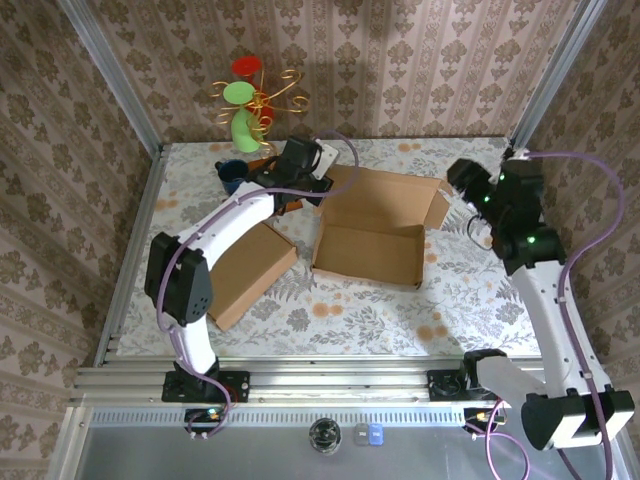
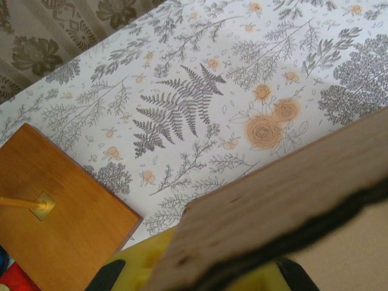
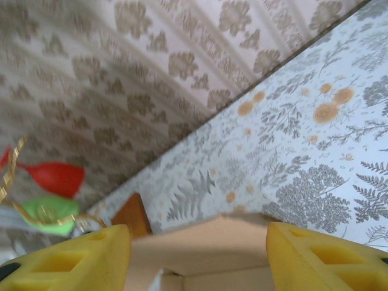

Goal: Fold the paper box

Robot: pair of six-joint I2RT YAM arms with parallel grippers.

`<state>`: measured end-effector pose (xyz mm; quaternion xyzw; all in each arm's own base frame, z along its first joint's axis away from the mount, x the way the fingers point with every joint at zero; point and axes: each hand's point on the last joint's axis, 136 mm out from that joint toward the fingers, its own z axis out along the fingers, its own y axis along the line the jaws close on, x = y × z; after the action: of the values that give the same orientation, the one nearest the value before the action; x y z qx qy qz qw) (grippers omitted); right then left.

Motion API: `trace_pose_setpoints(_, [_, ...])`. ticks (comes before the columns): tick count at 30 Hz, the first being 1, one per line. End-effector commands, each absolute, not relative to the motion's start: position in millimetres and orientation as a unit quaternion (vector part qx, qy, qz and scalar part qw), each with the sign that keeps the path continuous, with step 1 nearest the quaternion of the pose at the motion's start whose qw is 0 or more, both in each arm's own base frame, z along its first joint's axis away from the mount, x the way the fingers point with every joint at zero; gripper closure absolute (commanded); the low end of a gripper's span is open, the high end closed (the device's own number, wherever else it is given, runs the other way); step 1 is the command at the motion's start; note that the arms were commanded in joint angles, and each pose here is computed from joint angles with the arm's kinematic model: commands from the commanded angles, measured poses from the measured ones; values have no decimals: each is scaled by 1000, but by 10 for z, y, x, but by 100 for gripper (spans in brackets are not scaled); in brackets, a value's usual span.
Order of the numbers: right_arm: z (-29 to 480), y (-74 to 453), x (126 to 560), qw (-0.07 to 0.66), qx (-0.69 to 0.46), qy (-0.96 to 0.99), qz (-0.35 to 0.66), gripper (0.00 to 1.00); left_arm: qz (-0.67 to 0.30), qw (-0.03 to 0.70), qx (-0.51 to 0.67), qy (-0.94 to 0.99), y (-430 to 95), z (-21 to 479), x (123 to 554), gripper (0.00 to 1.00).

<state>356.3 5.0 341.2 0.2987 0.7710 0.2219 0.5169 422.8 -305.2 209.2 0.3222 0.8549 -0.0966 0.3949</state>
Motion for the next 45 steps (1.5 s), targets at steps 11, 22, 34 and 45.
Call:
trace_pose_setpoints(11, [2111, -84, 4152, 181, 422, 841, 286, 44, -146, 465, 265, 832, -2963, 2332, 4330, 100])
trace_pose_setpoints(22, [1723, 314, 4132, 101, 409, 834, 356, 46, -194, 457, 244, 833, -3024, 2220, 4237, 100])
trace_pose_setpoints(34, [1686, 522, 4034, 64, 417, 817, 394, 46, -217, 450, 219, 838, -3077, 2220, 4224, 100])
trace_pose_setpoints(45, [1678, 548, 3891, 58, 467, 783, 407, 46, -230, 447, 148, 852, -3111, 2240, 4169, 100])
